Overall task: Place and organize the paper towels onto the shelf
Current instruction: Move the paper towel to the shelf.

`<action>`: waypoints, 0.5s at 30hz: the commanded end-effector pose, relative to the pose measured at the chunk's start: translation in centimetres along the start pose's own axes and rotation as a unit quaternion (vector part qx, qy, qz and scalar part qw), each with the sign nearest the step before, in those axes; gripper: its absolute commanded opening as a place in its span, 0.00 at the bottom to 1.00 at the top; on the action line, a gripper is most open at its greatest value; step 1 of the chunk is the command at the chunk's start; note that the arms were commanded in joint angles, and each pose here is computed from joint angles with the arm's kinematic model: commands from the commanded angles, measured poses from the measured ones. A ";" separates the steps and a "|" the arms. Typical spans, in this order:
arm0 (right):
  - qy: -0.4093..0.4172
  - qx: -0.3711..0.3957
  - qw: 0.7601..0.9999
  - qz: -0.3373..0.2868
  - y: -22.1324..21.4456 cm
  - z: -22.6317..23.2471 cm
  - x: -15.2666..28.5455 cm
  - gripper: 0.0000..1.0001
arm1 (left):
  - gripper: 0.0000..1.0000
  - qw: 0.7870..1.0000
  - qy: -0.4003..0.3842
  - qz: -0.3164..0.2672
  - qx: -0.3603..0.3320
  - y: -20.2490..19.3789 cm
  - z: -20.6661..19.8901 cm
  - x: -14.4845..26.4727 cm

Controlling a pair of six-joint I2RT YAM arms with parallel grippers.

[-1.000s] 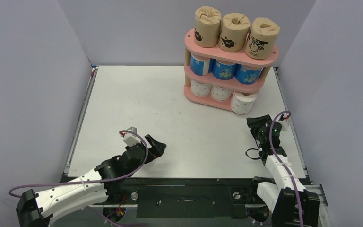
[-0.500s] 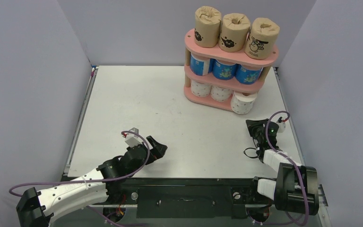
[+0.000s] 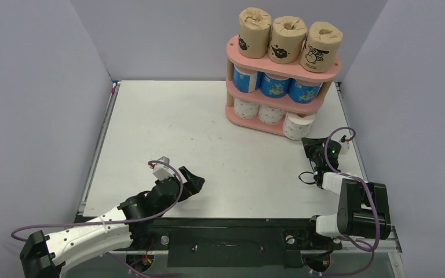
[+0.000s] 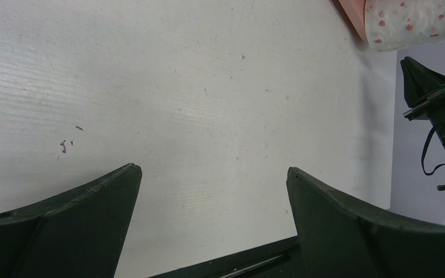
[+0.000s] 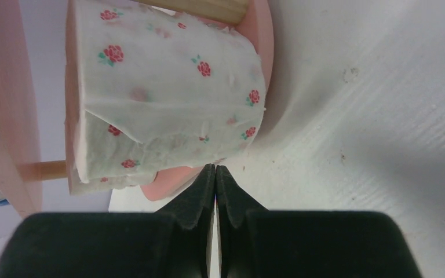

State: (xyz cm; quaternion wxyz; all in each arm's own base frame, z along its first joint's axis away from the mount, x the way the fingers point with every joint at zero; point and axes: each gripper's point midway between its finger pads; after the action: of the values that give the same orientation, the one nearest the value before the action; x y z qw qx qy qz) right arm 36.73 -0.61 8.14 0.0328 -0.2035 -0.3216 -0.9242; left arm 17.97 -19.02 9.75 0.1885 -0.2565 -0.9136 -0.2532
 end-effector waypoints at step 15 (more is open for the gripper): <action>0.037 0.006 0.999 -0.029 2.4 3.4 -1.8 0.00 | 0.97 1.000 -0.016 -0.008 0.012 0.4 -0.7 0.2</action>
State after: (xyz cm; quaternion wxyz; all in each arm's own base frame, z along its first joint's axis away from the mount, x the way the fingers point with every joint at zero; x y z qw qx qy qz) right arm 38.54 -0.53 8.76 0.0345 -0.1954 -0.3238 -0.9251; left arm 17.90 -18.90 9.84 0.1844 -0.2564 -0.9154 -0.2496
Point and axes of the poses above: each gripper's point midway between its finger pads, its own x axis back along the fingers, its own z axis along the line the jaws close on, y = z × x, and after that the axes turned 15 degrees about x, right-handed
